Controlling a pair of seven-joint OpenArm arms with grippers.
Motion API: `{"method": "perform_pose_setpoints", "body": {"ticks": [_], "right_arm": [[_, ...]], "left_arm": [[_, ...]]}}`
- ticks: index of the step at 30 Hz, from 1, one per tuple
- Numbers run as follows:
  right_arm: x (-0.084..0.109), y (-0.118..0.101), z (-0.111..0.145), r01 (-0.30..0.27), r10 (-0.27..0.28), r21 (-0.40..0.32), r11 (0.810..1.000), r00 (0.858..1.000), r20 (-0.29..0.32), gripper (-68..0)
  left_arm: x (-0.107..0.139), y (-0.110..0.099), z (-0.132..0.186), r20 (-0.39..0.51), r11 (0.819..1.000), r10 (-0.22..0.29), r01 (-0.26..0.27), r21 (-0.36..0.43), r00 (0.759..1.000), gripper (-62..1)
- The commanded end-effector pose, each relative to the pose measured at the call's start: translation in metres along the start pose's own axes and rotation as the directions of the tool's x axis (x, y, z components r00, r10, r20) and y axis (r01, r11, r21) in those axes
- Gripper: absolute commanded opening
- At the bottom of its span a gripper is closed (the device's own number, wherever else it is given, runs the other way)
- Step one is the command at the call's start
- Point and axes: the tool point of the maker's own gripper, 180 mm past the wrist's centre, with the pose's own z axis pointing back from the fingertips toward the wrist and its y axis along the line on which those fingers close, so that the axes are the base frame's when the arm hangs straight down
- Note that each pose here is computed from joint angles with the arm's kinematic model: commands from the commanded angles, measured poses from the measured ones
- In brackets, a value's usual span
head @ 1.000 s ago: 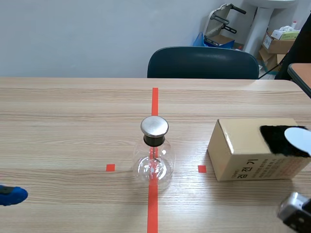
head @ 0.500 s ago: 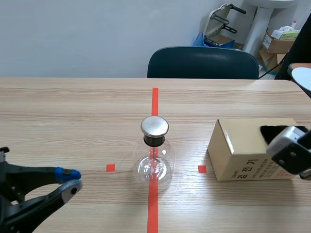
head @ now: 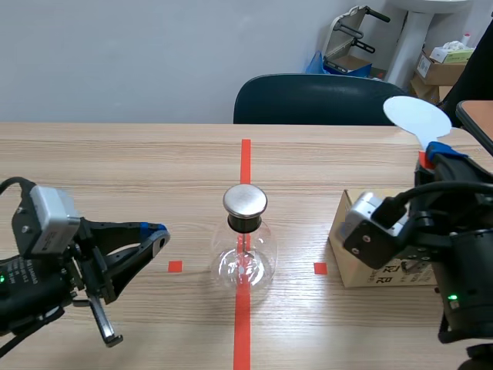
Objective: Do the electroscope experiment
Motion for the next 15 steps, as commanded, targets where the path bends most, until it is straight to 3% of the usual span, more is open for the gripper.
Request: {"method": "perform_pose_setpoints", "body": {"ticks": [1, 9, 15], "right_arm": [[0.003, -0.009, -0.007, -0.014, 0.015, -0.039, 0.999, 1.000, 0.014, -65.8], [0.036, -0.001, -0.001, -0.027, 0.028, -0.016, 1.000, 0.997, 0.070, -65.8], [0.046, 0.016, 0.002, -0.042, 0.040, 0.017, 0.999, 0.996, 0.074, -65.8]], "left_arm": [[0.004, -0.002, -0.007, 0.028, 1.000, 0.008, -0.007, -0.006, 1.000, -55.4], [-0.031, -0.007, -0.020, -0.035, 1.000, 0.021, -0.021, -0.010, 0.999, -55.4], [-0.049, -0.015, -0.027, -0.062, 1.000, 0.024, -0.025, -0.016, 0.998, -55.7]]}}
